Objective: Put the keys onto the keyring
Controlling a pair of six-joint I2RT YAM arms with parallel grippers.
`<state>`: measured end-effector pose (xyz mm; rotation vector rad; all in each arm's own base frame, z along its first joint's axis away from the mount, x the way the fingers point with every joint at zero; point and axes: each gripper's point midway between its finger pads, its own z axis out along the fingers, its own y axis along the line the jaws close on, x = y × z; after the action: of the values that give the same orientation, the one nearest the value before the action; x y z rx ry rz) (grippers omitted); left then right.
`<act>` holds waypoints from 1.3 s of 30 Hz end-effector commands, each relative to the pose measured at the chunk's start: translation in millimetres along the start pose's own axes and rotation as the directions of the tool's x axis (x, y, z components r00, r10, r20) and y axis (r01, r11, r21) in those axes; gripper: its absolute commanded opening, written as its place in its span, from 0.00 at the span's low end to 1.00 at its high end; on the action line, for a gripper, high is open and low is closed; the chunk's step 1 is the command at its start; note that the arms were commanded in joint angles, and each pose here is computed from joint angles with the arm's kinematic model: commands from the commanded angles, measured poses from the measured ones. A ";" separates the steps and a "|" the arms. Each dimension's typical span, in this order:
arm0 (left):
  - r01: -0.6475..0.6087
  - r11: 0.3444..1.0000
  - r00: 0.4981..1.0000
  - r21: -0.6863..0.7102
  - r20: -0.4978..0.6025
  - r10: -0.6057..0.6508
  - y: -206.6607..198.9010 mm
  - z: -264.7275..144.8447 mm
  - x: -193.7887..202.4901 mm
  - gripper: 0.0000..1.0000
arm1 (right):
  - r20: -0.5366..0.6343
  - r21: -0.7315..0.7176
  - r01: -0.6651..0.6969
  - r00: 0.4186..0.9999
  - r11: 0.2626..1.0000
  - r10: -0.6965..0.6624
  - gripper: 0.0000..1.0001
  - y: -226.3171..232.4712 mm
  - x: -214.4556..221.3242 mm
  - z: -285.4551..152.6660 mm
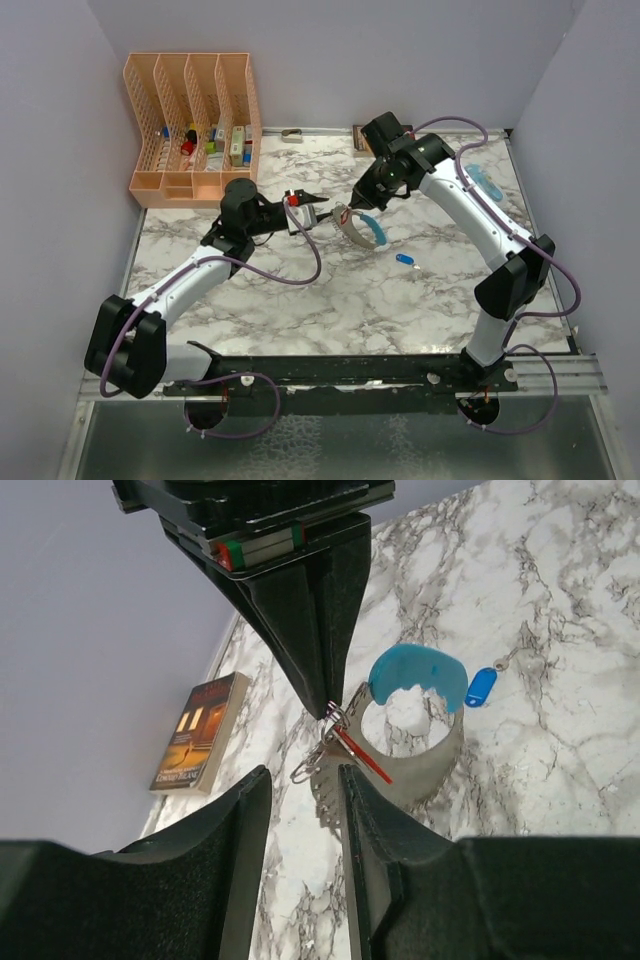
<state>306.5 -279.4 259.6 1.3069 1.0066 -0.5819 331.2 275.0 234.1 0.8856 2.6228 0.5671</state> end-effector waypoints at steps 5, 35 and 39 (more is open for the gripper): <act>-0.040 0.995 0.998 0.090 0.041 0.036 -14.0 9.5 -6.8 0.38 | -0.024 -0.110 -0.003 1.000 0.994 0.000 0.01 23.5 9.9 -20.6; -0.087 0.990 0.996 0.110 0.017 0.086 -18.2 13.2 -0.3 0.05 | -0.047 -0.199 0.038 0.998 0.979 -0.048 0.01 44.1 27.5 -27.8; -0.117 0.986 0.993 0.119 0.006 0.117 -19.9 11.2 2.0 0.00 | -0.056 -0.210 0.037 0.997 0.977 -0.049 0.01 46.0 28.8 -29.3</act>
<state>298.6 -292.0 239.1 1.4240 0.9493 -0.5756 324.1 306.8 245.4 0.7953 2.6210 0.6972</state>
